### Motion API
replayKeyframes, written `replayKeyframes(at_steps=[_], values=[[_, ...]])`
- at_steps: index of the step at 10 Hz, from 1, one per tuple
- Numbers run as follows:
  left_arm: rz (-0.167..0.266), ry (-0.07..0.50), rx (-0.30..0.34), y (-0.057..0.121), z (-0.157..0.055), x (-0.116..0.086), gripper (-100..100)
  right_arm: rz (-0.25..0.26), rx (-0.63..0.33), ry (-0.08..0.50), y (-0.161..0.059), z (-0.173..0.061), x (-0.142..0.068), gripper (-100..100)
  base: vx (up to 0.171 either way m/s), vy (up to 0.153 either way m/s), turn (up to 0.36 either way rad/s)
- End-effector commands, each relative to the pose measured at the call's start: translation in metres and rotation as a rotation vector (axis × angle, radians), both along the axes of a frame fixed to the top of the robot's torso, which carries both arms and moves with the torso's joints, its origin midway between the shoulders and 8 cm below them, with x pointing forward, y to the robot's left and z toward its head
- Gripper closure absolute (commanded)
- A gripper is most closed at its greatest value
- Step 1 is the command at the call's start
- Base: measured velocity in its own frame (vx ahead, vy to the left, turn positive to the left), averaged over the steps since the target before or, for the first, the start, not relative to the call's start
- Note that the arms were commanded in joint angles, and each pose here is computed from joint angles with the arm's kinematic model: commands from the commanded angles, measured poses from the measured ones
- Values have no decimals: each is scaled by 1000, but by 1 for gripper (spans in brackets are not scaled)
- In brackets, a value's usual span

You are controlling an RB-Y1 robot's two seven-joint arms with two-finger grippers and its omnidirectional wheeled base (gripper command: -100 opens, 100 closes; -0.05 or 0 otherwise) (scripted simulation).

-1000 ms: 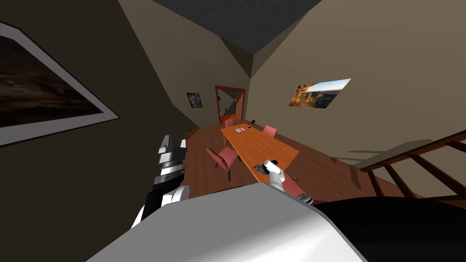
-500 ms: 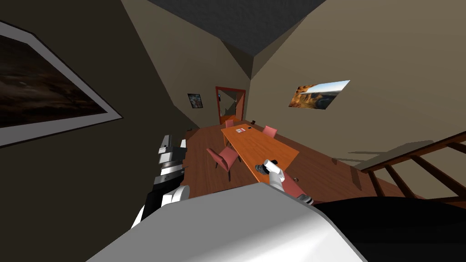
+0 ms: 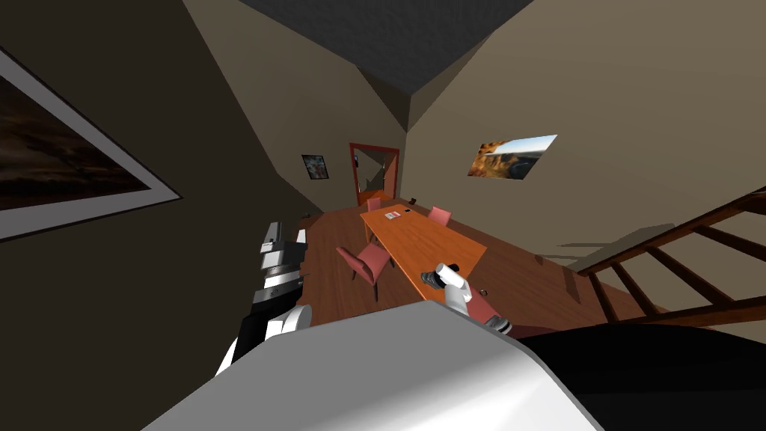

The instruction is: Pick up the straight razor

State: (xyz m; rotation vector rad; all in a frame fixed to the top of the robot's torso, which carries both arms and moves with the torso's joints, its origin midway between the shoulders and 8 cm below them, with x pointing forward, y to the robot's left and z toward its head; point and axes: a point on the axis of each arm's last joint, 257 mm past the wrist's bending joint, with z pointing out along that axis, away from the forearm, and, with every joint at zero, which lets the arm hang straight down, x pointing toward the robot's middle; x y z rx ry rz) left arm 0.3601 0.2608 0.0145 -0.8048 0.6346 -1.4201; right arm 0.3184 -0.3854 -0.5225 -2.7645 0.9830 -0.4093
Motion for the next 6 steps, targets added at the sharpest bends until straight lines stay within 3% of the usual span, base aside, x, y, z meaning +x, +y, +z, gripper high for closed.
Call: replayKeyframes(at_steps=[1,6], values=[[0,0,0,0,0,0,0,16,2,1,1,3,-4,100,53,28,-58],[0,0,0,0,0,0,0,42,2,0,1,11,-13,100,40,19,-65]])
